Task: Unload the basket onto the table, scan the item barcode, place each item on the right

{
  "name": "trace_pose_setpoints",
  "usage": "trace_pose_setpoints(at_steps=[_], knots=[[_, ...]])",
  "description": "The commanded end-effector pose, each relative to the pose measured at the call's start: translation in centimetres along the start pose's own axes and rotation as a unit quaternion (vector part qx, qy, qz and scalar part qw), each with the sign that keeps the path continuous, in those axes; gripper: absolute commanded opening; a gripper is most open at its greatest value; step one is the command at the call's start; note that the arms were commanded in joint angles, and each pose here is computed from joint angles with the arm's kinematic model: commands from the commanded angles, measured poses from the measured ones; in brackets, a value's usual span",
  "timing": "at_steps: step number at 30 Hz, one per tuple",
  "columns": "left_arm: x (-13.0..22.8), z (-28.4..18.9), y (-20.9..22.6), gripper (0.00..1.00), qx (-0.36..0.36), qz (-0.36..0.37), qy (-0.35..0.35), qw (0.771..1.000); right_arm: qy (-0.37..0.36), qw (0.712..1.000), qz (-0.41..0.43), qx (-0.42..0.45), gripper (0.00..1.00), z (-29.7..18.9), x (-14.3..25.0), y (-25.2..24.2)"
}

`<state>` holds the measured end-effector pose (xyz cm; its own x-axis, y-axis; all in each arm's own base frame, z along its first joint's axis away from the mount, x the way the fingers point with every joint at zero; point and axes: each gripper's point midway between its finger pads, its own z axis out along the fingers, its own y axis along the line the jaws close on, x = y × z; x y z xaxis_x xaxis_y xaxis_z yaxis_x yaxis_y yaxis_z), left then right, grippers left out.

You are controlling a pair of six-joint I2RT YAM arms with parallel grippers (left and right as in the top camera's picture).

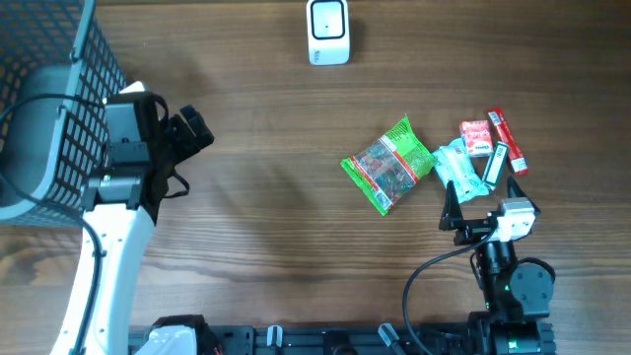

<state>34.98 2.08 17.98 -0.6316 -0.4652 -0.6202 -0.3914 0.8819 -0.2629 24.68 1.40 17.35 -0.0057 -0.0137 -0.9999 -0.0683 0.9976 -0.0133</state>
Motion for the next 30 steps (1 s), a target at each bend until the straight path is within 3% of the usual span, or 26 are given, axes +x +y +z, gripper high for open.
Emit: trace_pose_setpoints(at_steps=[1, 4, 6, 10, 19, 24, 26, 30], knots=[[-1.7, -5.2, -0.2, 1.0, 0.025, 0.004, -0.061, 0.998, -0.005, 1.0, -0.006, -0.006, 1.0, 0.0, -0.2, 0.2], [-2.9, -11.6, -0.4, 1.0, 0.064, -0.001, -0.143, 0.988, -0.005, 1.0, -0.006, -0.006, 1.0, 0.0, -0.2, 0.2], [-3.4, -17.6, -0.4, 1.0, 0.104, -0.006, -0.226, 0.969, -0.005, 1.0, -0.007, -0.006, 1.0, 0.0, -0.2, 0.2], [-2.1, -24.3, 0.7, 1.0, 0.143, -0.011, -0.307, 0.941, -0.005, 1.0, -0.006, -0.006, 1.0, 0.0, -0.2, 0.2], [5.6, -28.0, 5.5, 1.0, 0.128, -0.026, -0.341, 0.931, -0.005, 1.0, -0.006, -0.006, 1.0, 0.0, -0.2, 0.2], [5.7, -27.8, 5.4, 1.0, 0.142, -0.026, -0.364, 0.92, -0.005, 1.0, -0.006, -0.006, 1.0, 0.0, -0.2, 0.2], [3.7, -29.0, 4.4, 1.0, 0.169, -0.026, -0.41, 0.896, -0.005, 1.0, -0.006, -0.006, 1.0, 0.0, -0.2, 0.2], [-0.2, -31.6, 1.0, 1.0, 0.261, -0.005, -0.52, 0.813, -0.005, 1.0, -0.006, -0.006, 1.0, 0.0, -0.2, 0.2]])
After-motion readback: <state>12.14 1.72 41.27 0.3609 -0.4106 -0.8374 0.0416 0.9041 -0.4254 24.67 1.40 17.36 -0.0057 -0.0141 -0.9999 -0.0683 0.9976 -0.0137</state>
